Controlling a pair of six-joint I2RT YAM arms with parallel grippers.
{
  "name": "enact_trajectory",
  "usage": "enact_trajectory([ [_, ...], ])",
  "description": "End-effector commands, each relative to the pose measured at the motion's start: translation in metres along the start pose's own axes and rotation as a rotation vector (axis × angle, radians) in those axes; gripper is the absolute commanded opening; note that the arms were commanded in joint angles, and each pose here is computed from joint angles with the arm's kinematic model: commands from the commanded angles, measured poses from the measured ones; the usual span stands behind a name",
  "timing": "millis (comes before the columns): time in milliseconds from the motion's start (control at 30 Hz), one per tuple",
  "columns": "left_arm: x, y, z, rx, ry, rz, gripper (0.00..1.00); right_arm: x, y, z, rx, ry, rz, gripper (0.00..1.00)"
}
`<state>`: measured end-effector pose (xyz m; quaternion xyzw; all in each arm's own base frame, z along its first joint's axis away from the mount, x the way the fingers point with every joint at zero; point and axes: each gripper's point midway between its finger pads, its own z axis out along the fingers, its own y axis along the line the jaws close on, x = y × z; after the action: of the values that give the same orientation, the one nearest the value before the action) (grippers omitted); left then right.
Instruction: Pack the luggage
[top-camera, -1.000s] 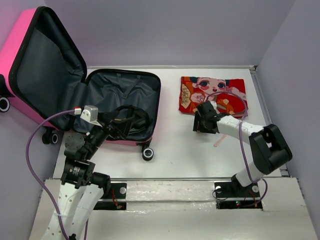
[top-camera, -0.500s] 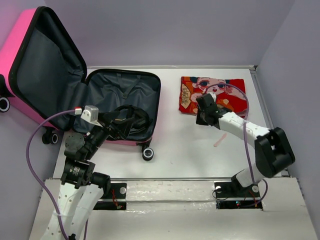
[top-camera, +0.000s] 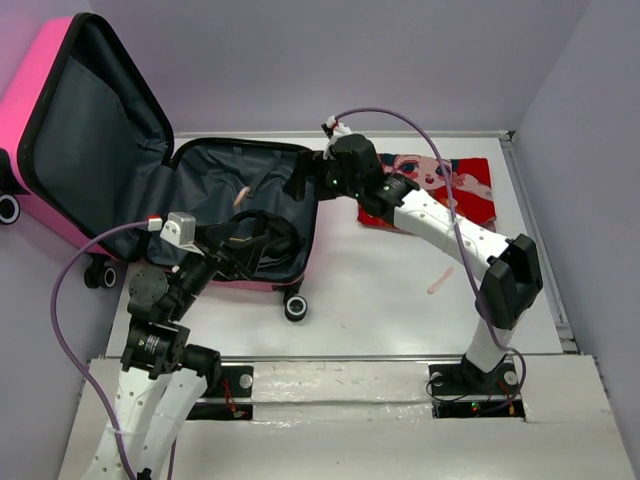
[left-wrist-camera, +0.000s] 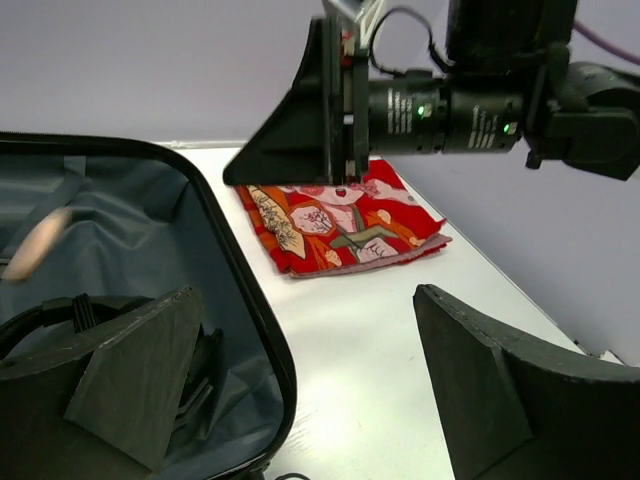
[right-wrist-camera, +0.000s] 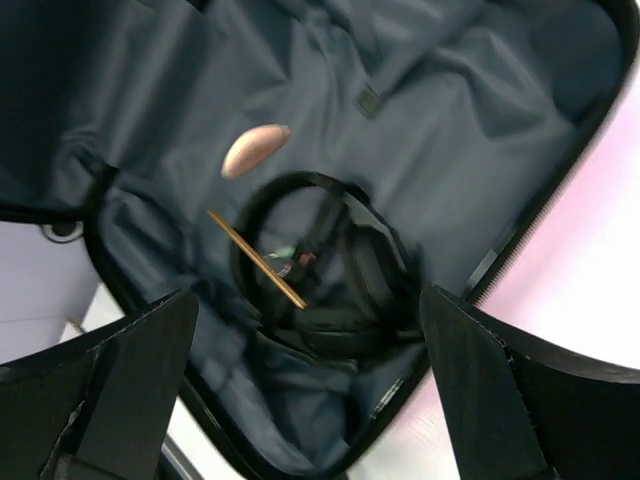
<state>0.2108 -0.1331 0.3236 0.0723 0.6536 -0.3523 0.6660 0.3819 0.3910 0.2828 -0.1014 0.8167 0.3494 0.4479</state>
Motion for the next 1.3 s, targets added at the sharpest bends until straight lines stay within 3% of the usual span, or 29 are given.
enact_trajectory([
  [0,-0.028,-0.020,-0.006,0.059,-0.076,0.034,0.99,0.010,-0.050,-0.029,0.138,0.002,0.028,0.97],
  [33,-0.029,-0.021,-0.007,0.063,-0.078,0.035,0.99,0.011,-0.077,-0.038,0.198,-0.003,0.053,0.96],
  [100,-0.030,-0.023,-0.009,0.067,-0.083,0.036,0.99,0.057,-0.141,-0.058,0.375,0.047,0.112,0.89],
  [133,-0.030,-0.023,-0.009,0.065,-0.084,0.037,0.99,0.048,-0.178,-0.084,0.468,-0.003,0.166,0.88],
  [167,-0.030,-0.024,-0.010,0.067,-0.087,0.037,0.99,0.089,-0.220,-0.105,0.591,0.053,0.235,0.85],
  [267,-0.031,-0.028,-0.012,0.080,-0.091,0.038,0.99,0.118,-0.288,-0.169,0.801,0.021,0.354,0.84],
  [367,-0.032,-0.031,-0.013,0.093,-0.095,0.039,0.99,0.130,-0.317,-0.209,0.934,-0.002,0.394,0.80],
  [533,-0.034,-0.032,-0.017,0.089,-0.107,0.043,0.99,0.163,-0.339,-0.215,1.039,0.120,0.442,0.76],
  [767,-0.037,-0.034,-0.020,0.086,-0.118,0.047,0.99,0.207,-0.351,-0.213,1.068,0.260,0.525,0.60],
  [1267,-0.042,-0.043,-0.029,0.113,-0.139,0.053,0.99,0.223,-0.337,-0.243,1.100,0.301,0.523,0.57],
])
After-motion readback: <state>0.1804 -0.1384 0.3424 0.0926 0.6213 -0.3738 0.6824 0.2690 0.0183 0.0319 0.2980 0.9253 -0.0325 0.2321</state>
